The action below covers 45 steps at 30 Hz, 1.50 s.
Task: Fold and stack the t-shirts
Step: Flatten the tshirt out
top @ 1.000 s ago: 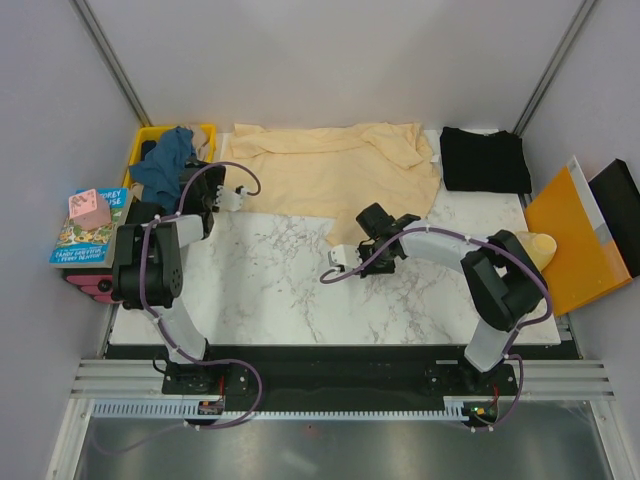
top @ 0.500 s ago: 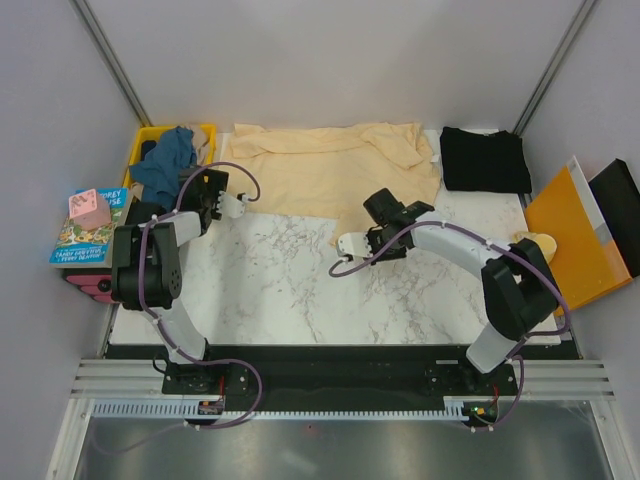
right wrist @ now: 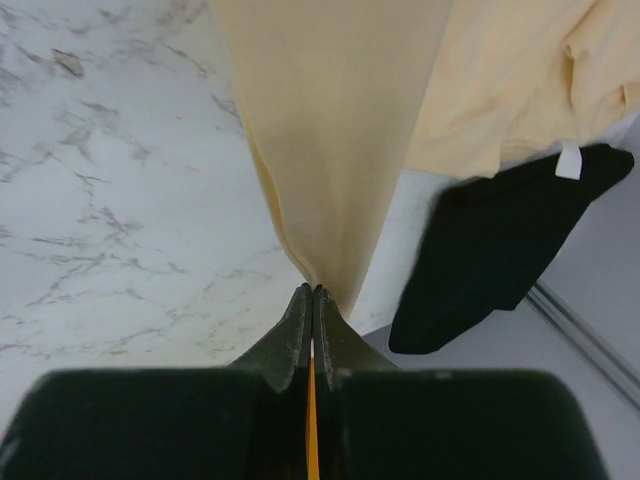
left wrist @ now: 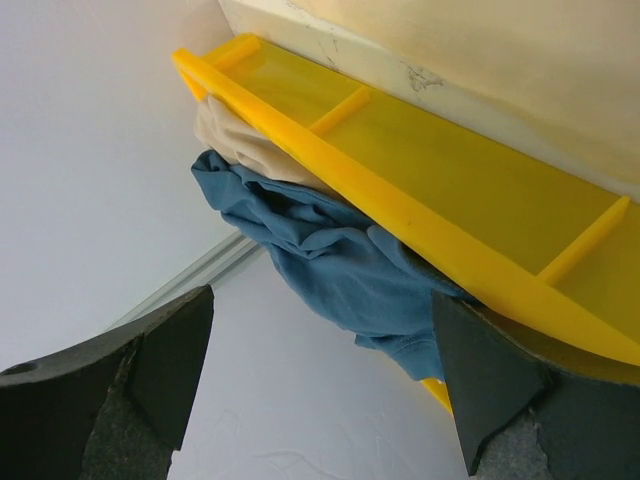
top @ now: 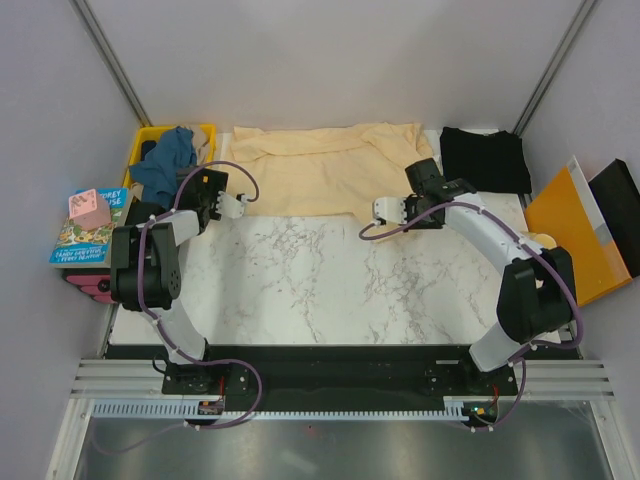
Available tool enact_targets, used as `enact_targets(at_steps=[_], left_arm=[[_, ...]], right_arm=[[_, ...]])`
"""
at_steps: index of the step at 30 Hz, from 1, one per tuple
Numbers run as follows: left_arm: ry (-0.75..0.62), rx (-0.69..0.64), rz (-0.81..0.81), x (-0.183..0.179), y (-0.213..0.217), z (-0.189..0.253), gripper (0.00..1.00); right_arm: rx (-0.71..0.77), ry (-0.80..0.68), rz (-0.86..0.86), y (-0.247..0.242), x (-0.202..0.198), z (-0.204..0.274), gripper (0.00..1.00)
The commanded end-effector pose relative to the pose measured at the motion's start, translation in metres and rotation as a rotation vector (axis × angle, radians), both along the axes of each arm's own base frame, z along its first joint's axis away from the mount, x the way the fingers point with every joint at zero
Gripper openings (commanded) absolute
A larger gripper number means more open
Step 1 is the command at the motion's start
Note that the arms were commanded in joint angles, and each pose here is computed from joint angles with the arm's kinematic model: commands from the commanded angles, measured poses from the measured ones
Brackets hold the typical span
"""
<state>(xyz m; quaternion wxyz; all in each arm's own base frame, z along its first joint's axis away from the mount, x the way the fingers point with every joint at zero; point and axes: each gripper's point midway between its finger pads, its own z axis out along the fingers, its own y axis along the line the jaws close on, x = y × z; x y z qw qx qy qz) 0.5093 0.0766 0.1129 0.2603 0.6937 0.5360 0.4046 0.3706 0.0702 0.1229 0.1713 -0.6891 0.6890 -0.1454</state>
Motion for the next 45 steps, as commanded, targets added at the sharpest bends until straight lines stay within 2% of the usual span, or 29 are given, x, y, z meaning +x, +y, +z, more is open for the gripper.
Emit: enact_targets(at_steps=[1, 5, 9, 10, 12, 16, 19, 21, 22, 26, 30, 40, 43, 44, 45], left_arm=[[0.107, -0.043, -0.100, -0.009, -0.021, -0.026, 0.95], [0.155, -0.048, -0.152, -0.021, -0.034, -0.037, 0.95], [0.245, -0.087, -0.236, -0.047, -0.057, -0.051, 0.93], [0.307, -0.095, -0.259, -0.064, -0.064, -0.065, 0.93], [0.332, -0.134, -0.311, -0.077, -0.079, -0.062, 0.91], [0.464, -0.250, -0.350, -0.115, -0.096, -0.067, 0.88], [0.512, -0.248, -0.335, -0.126, -0.094, -0.076, 0.85], [0.550, -0.206, -0.297, -0.130, -0.083, -0.092, 0.82], [0.526, -0.186, -0.309, -0.122, -0.091, -0.092, 0.82], [0.436, -0.149, -0.211, -0.099, -0.075, -0.097, 0.82], [0.405, -0.126, -0.166, -0.082, -0.067, -0.100, 0.81], [0.485, -0.107, -0.141, -0.083, -0.061, -0.123, 0.68], [0.537, -0.118, -0.150, -0.089, -0.065, -0.128, 0.51], [0.542, -0.119, -0.152, -0.087, -0.067, -0.127, 0.36], [0.555, -0.119, -0.149, -0.088, -0.067, -0.129, 0.29]], right_arm=[[-0.026, -0.136, -0.060, -0.025, 0.023, 0.048, 0.00], [-0.024, -0.177, -0.102, -0.038, 0.035, 0.059, 0.00], [-0.003, -0.202, -0.097, -0.033, 0.046, 0.062, 0.00], [-0.002, -0.205, -0.099, -0.033, 0.047, 0.062, 0.00], [-0.001, -0.208, -0.101, -0.032, 0.053, 0.062, 0.00], [0.000, -0.214, -0.098, -0.029, 0.060, 0.062, 0.00], [0.012, -0.215, -0.093, -0.027, 0.064, 0.062, 0.00], [0.017, -0.214, -0.093, -0.026, 0.067, 0.060, 0.00], [0.020, -0.218, -0.089, -0.024, 0.068, 0.061, 0.00], [0.029, -0.216, -0.090, -0.021, 0.071, 0.060, 0.00], [0.035, -0.218, -0.091, -0.021, 0.074, 0.060, 0.00], [0.035, -0.222, -0.087, -0.019, 0.079, 0.059, 0.00], [0.033, -0.222, -0.084, -0.018, 0.080, 0.059, 0.00], [0.033, -0.224, -0.084, -0.018, 0.080, 0.059, 0.00], [0.032, -0.224, -0.082, -0.018, 0.080, 0.059, 0.00]])
